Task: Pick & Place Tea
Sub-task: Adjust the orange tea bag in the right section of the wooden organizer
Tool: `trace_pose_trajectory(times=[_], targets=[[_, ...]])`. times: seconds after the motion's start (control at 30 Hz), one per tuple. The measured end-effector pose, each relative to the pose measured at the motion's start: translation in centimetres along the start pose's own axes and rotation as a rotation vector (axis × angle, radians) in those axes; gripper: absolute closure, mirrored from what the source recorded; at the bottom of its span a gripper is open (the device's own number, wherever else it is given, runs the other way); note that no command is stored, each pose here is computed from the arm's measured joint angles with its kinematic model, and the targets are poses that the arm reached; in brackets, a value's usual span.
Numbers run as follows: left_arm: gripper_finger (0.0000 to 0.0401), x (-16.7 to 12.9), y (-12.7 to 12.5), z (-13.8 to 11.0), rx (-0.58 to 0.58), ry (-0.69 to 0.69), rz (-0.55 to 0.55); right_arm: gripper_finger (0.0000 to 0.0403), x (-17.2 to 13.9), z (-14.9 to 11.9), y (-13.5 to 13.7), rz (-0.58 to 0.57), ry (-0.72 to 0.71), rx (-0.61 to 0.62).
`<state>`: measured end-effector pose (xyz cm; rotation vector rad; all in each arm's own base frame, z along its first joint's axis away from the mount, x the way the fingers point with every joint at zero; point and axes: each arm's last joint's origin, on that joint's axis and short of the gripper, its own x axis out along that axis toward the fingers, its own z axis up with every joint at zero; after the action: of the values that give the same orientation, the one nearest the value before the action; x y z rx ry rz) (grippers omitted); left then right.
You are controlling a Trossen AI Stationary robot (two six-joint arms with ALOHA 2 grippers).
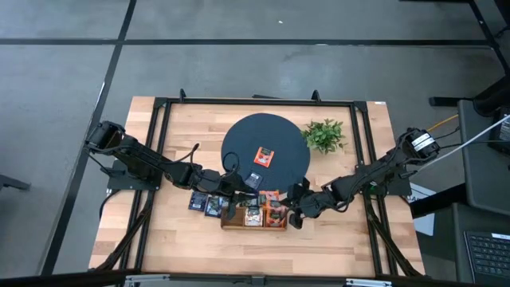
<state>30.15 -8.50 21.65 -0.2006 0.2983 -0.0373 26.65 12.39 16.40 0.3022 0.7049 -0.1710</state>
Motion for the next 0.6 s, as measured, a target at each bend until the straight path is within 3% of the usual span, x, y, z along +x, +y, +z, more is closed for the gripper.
trace_pose_trajectory(times=[0.23,0.47,0.6], targets=[[0.0333,0.0,0.01,0.0,0.0,-0.001,0.003,0.0339,-0.1,-0.19,0.1,-0.012,-0.001,-0.002],[0.0333,0.0,0.01,0.0,-0.008,-0.001,0.003,0.0272,-0.1,-0.49,-0.06,-0.013,0.04,-0.008],[0.0333,0.0,0.01,0.0,-0.008,-0.001,0.003,0.0243,-0.19,-0.31,0.02,-0.002,0.027,-0.07]])
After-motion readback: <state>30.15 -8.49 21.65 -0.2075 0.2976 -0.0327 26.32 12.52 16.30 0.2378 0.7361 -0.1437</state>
